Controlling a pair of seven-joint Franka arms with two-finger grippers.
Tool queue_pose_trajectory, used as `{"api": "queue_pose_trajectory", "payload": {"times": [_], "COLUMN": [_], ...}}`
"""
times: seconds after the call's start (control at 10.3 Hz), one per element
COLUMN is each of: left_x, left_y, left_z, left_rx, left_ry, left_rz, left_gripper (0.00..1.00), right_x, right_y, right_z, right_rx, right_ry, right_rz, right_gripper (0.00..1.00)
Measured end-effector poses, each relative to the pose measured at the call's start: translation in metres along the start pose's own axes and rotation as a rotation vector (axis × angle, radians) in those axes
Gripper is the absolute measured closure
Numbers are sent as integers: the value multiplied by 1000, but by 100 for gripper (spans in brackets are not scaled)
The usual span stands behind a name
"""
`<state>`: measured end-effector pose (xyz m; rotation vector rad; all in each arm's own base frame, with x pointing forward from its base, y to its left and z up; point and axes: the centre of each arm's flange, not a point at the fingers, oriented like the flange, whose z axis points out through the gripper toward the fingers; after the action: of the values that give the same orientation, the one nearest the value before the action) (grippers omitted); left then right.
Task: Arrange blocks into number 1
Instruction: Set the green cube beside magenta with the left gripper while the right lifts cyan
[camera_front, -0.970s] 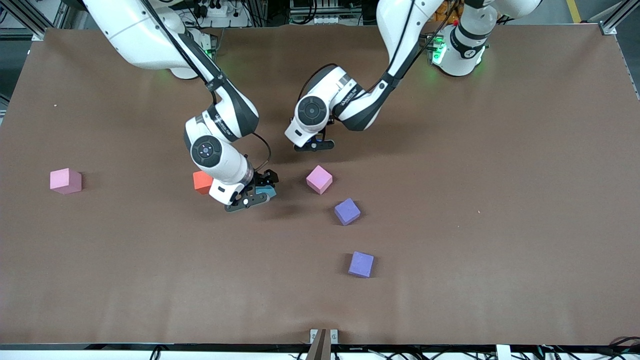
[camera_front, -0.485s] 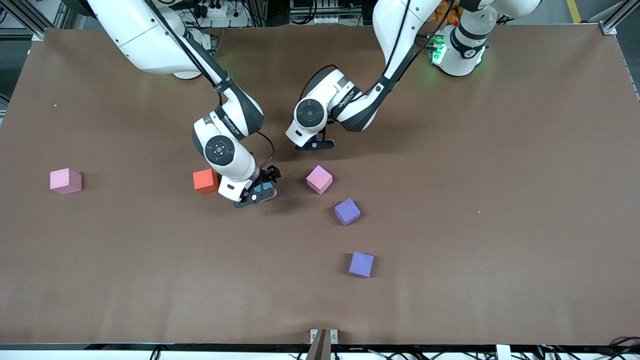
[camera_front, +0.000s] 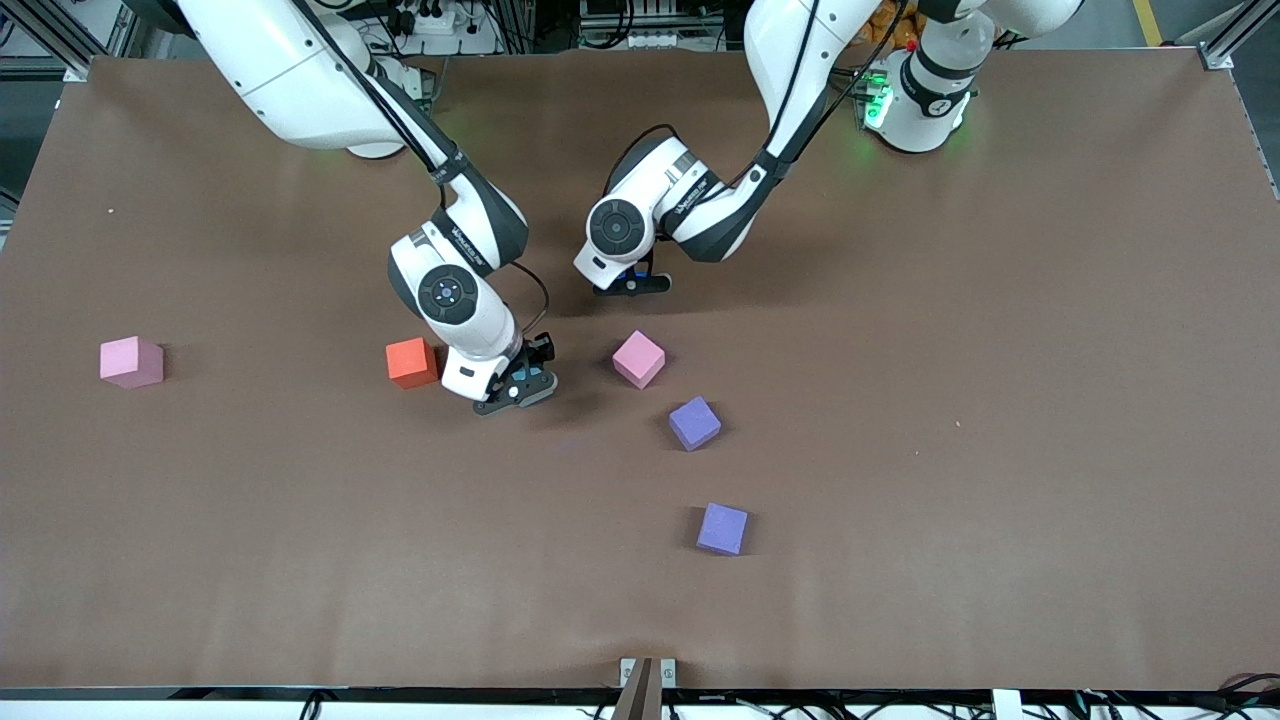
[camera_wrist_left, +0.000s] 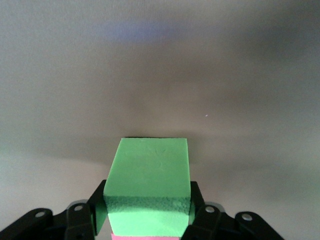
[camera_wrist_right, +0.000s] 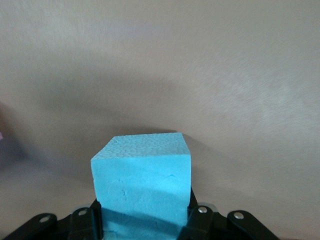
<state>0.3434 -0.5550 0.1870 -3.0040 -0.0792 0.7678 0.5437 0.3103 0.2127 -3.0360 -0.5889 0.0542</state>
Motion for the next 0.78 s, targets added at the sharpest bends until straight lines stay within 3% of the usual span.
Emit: {"api": "queue_pose_trajectory", "payload": {"times": [0.1,0.39,0.58,0.78], "left_x": [-1,4,12,24], "left_y": [0,-4,-15,-39], "left_z": [2,-8,-45,-96], "left_rx": [4,2,3,-1], "left_ry": [-2,12,31,94], "left_rz": [1,-5,-14,-23], "left_gripper": [31,0,0,0], "right_x": [3,2,8,12], "right_y": [11,39,49,49], "right_z": [-20,-93,-124,-136], "right_rx": [-14,-35,-30,-13], "right_ry": [-11,-59,-84,-89], "right_rz": [16,87,118,144], "right_gripper": [41,41,43,46]}}
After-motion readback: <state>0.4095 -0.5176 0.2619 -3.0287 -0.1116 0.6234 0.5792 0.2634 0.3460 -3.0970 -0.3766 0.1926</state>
